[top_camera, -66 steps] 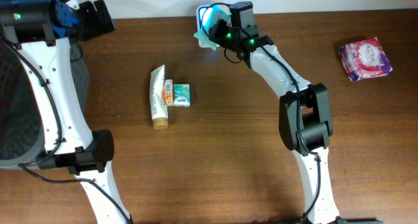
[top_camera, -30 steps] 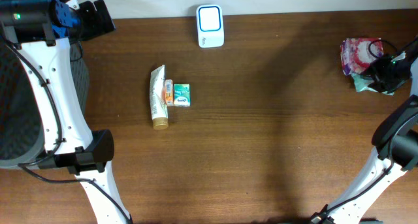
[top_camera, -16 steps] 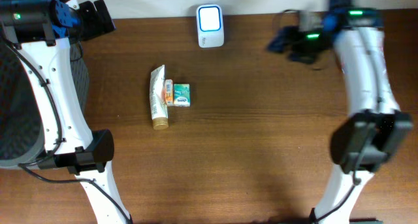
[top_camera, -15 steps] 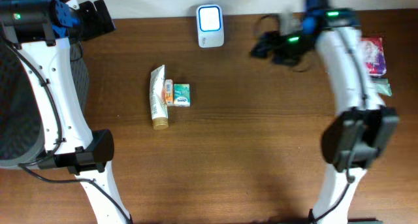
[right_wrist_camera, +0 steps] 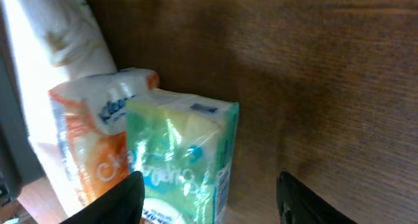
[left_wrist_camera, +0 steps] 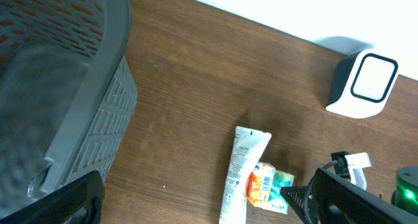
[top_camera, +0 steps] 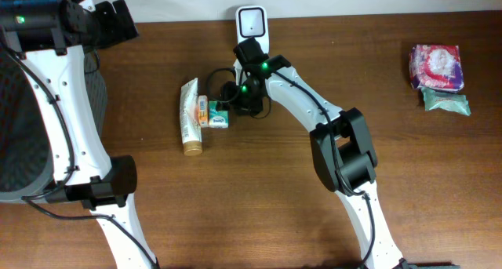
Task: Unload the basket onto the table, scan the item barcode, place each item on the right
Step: 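Grasp the small green-white box with the right gripper, then lift the green-white box and hold it at the scanner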
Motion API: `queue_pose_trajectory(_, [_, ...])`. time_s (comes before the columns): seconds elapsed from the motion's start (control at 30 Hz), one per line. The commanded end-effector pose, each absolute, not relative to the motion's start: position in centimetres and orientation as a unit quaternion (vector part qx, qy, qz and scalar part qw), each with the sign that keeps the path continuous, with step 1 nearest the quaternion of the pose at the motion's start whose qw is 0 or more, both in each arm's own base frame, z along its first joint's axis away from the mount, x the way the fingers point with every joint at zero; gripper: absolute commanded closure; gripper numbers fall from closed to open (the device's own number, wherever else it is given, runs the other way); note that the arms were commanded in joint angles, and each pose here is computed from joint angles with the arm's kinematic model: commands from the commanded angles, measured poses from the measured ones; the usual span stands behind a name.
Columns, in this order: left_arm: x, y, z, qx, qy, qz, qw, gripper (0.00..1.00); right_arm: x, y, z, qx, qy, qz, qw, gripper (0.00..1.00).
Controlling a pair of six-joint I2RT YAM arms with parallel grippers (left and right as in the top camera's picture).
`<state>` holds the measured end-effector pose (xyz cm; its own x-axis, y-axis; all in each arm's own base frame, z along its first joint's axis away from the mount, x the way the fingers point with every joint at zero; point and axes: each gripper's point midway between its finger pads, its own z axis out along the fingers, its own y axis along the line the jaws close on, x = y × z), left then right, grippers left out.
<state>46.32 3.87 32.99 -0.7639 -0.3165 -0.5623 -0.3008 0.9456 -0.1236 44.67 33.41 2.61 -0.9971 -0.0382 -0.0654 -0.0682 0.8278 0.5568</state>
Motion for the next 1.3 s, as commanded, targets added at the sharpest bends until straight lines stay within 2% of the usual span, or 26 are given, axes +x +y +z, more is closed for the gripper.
queue_pose_trajectory(0.0, [45.9,4.0,34.1,-0.16,0.935,-0.009,0.315,0.01,43.4,34.3,0.4,-0.029,0.959,0.283,0.003,0.41])
queue_pose_trajectory(0.07, [45.9,4.0,34.1,-0.16,0.935,-0.009,0.315,0.01,42.9,35.1,-0.2,-0.036,0.959,0.28,-0.001,0.45])
queue_pose_trajectory(0.1, [45.9,4.0,34.1,-0.16,0.935,-0.009,0.315,0.01,42.8,35.2,-0.3,-0.038,0.96,0.277,0.0,0.53])
queue_pose_trajectory(0.13, [45.9,4.0,34.1,-0.16,0.935,-0.009,0.315,0.01,42.7,35.2,-0.4,-0.039,0.961,0.275,0.0,0.69])
queue_pose_trajectory(0.17, [45.9,4.0,34.1,-0.16,0.935,-0.009,0.315,0.01,42.7,35.2,-0.3,-0.038,0.96,0.278,-0.003,0.89])
queue_pose_trajectory(0.2, [45.9,4.0,34.1,-0.16,0.935,-0.009,0.315,0.01,42.6,35.0,-0.2,-0.037,0.959,0.281,-0.006,0.96])
queue_pose_trajectory(0.27, [45.9,4.0,34.1,-0.16,0.935,-0.009,0.315,0.01,42.4,35.3,1.0,-0.047,0.942,0.332,-0.029,0.96])
queue_pose_trajectory(0.4, [45.9,4.0,34.1,-0.16,0.935,-0.009,0.315,0.01,43.3,31.0,7.6,-0.082,0.834,0.541,-0.075,0.96])
queue_pose_trajectory(0.53, [45.9,4.0,34.1,-0.16,0.935,-0.009,0.315,0.01,44.0,24.1,8.6,-0.064,0.816,0.571,-0.065,0.96])
queue_pose_trajectory(0.63, [45.9,4.0,34.1,-0.16,0.935,-0.009,0.315,0.01,43.0,22.4,8.5,-0.082,0.817,0.567,-0.062,0.96])
queue_pose_trajectory(0.7, [45.9,4.0,34.1,-0.16,0.935,-0.009,0.315,0.01,41.9,20.4,5.2,-0.084,0.875,0.468,-0.092,0.96])
queue_pose_trajectory(0.77, [45.9,4.0,34.1,-0.16,0.935,-0.009,0.315,0.01,41.5,16.4,1.1,-0.037,0.944,0.302,-0.127,0.96])
queue_pose_trajectory(0.83, [45.9,4.0,34.1,-0.16,0.935,-0.009,0.315,0.01,41.6,12.5,-0.9,0.013,0.976,0.174,-0.134,0.93])
queue_pose_trajectory(0.87, [45.9,4.0,34.1,-0.16,0.935,-0.009,0.315,0.01,41.7,11.5,-0.6,0.022,0.981,0.141,-0.133,0.81])
queue_pose_trajectory(0.9, [45.9,4.0,34.1,-0.16,0.935,-0.009,0.315,0.01,42.0,10.7,0.2,0.017,0.985,0.114,-0.127,0.62])
queue_pose_trajectory(0.97, [45.8,4.1,34.1,-0.161,0.935,-0.009,0.315,0.01,42.9,9.2,3.5,0.012,0.993,0.048,-0.107,0.53])
queue_pose_trajectory(1.03, [45.8,4.1,34.1,-0.161,0.935,-0.009,0.315,0.01,43.5,10.0,7.6,0.001,0.996,0.04,-0.08,0.53])
queue_pose_trajectory(1.1, [45.8,4.1,34.1,-0.161,0.935,-0.009,0.315,0.01,43.6,11.5,8.9,-0.018,0.997,0.037,-0.063,0.53])
queue_pose_trajectory(1.2, [45.8,4.1,34.1,-0.161,0.935,-0.009,0.315,0.01,42.8,15.4,8.1,-0.067,0.996,0.022,-0.057,0.53])
queue_pose_trajectory(1.27, [45.8,4.1,34.1,-0.161,0.935,-0.009,0.315,0.01,42.9,15.8,6.7,-0.047,0.995,-0.087,-0.024,0.53])
